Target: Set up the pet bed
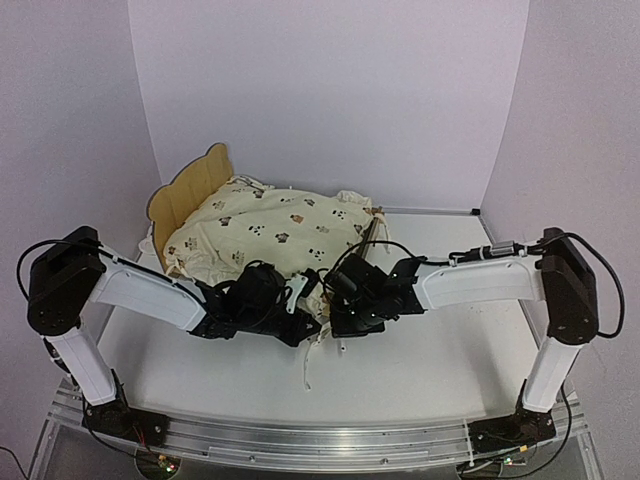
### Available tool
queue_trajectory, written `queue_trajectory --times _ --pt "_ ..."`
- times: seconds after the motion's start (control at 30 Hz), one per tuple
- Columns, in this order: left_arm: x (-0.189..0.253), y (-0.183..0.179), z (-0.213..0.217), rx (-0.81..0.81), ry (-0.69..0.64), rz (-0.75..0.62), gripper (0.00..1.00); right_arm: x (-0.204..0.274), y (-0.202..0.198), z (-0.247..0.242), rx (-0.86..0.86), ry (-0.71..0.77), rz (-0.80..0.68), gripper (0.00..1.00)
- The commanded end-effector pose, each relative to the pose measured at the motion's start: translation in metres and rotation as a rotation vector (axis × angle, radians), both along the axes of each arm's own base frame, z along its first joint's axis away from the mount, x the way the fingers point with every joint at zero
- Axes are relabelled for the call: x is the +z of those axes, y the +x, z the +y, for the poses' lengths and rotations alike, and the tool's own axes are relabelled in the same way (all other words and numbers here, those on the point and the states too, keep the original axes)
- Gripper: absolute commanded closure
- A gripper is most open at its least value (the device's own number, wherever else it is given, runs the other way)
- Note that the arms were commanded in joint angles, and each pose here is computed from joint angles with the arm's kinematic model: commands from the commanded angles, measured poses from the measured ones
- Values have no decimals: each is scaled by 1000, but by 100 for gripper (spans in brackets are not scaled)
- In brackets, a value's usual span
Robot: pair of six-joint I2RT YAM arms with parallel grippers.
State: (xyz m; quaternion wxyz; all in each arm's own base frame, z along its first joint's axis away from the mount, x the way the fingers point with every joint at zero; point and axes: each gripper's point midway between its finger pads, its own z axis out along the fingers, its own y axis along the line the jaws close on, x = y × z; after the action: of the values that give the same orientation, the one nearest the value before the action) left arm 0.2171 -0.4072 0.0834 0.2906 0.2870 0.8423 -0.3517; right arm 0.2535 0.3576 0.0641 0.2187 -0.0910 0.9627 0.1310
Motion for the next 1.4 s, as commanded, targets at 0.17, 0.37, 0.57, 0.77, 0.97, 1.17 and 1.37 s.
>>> queue_trajectory --times 0.17,0.37,0.57,0.77,0.97,1.17,1.37 --pt "-1 22 19 116 94 -109 82 4 3 -5 -35 11 -12 100" --pt "-9 27 13 92 113 -153 73 5 -3 -13 -32 11 -7 100" --pt "-23 31 3 74 135 -145 73 4 -7 -17 -28 11 -1 100" --pt "-27 35 -4 67 124 -158 75 5 -9 -21 -29 15 -3 100" --pt "-24 36 -13 47 93 -168 80 7 -12 -26 -32 18 -3 100" --pt "-22 33 -13 44 86 -163 100 3 -14 -30 -39 16 2 100" --pt "-22 15 -7 14 64 -123 100 -3 -15 -34 -46 16 0 100"
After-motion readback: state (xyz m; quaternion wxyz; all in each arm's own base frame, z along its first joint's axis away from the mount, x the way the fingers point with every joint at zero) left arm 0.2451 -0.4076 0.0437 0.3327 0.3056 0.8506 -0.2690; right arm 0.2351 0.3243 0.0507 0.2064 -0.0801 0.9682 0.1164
